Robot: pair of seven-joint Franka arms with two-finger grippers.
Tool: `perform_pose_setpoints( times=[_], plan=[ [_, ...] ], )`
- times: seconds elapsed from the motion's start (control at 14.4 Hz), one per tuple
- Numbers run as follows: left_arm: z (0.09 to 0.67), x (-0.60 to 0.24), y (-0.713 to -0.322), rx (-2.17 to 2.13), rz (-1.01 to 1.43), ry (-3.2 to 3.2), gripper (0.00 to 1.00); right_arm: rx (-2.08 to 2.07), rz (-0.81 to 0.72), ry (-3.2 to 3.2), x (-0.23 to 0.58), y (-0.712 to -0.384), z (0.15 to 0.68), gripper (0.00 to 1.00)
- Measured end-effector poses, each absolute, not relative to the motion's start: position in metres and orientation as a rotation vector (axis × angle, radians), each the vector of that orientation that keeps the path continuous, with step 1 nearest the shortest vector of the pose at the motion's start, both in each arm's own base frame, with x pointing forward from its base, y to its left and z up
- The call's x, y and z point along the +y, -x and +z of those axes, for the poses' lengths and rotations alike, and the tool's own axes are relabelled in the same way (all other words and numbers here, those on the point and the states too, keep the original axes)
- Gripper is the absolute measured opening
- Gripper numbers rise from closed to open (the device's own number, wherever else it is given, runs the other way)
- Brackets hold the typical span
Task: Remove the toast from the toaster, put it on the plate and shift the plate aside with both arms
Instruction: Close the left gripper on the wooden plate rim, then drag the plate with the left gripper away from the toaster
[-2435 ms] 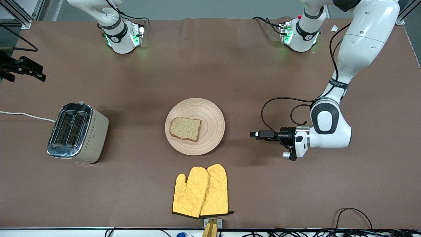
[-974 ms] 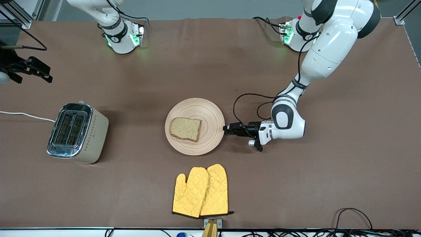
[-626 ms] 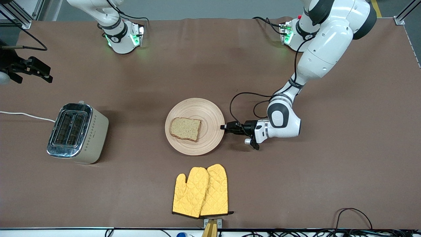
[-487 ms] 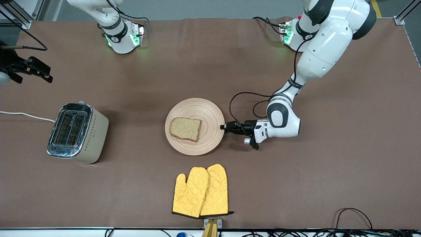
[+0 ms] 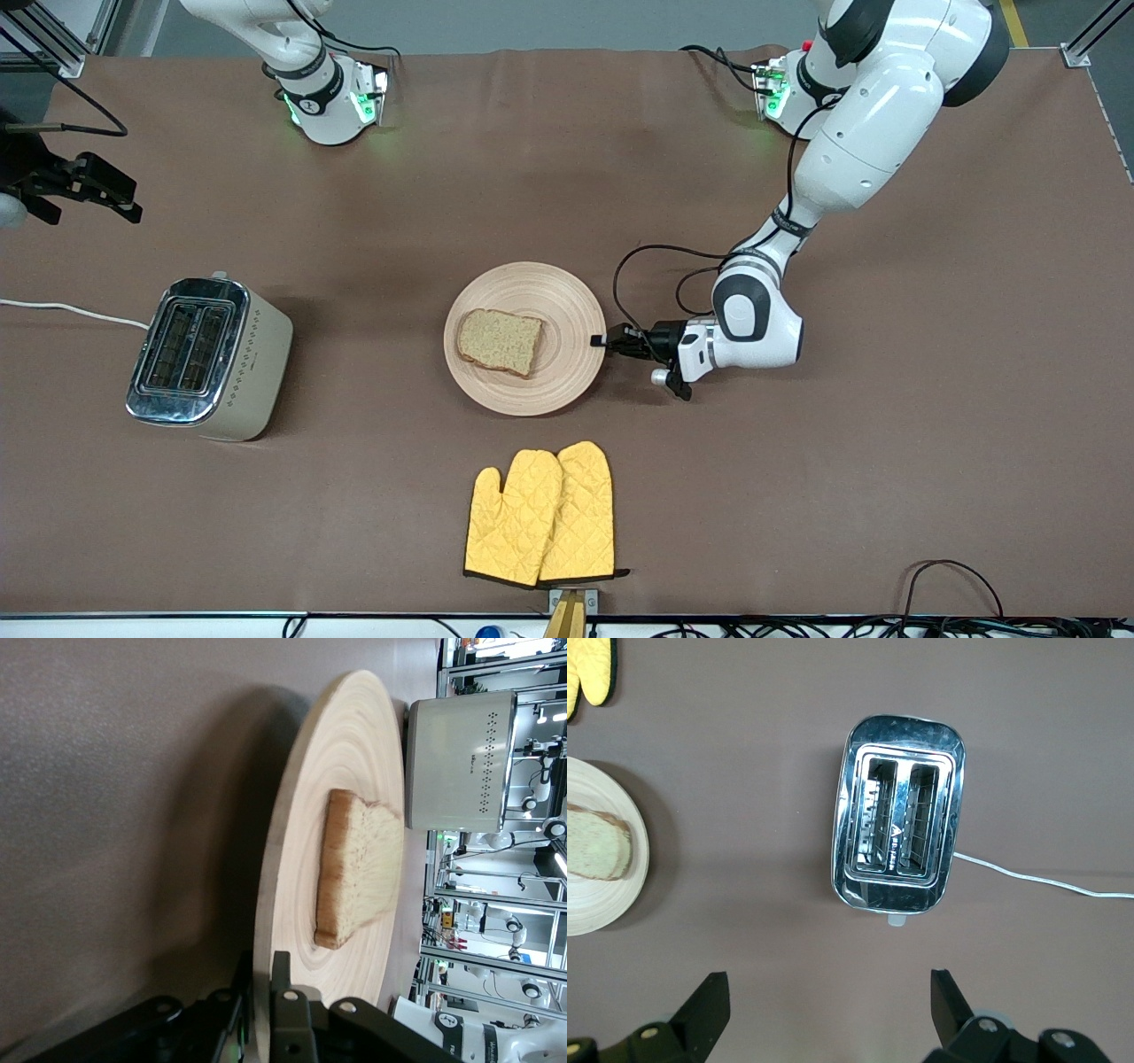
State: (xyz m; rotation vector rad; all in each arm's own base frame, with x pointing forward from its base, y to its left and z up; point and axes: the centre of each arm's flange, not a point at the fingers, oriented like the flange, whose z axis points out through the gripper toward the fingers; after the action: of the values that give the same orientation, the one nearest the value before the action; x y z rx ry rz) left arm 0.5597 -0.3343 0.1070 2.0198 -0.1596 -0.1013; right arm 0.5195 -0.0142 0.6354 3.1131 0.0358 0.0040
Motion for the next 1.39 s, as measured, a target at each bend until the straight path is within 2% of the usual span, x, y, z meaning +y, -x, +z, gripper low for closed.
perform_pose_setpoints(
  times=[0.35, 0.77, 1.11, 1.39],
  plan=[
    [0.12, -0.329, -0.573, -0.106, -0.095, -2.022, 0.1, 0.035, 0.004, -3.114, -0.014, -0.519, 0.635, 1.0],
    [0.203, -0.294, -0.615, 0.026, -0.05, -1.998, 0.1, 0.034, 0.004, -3.115, -0.014, -0.519, 0.635, 1.0],
    [0.227, -0.171, -0.654, 0.01, -0.062, -1.922, 0.1, 0.033, 0.004, -3.119, -0.014, -0.519, 0.635, 1.0],
    [0.236, -0.066, -0.668, 0.001, -0.05, -1.965, 0.1, 0.032, 0.003, -3.121, -0.014, -0.519, 0.635, 1.0]
  ],
)
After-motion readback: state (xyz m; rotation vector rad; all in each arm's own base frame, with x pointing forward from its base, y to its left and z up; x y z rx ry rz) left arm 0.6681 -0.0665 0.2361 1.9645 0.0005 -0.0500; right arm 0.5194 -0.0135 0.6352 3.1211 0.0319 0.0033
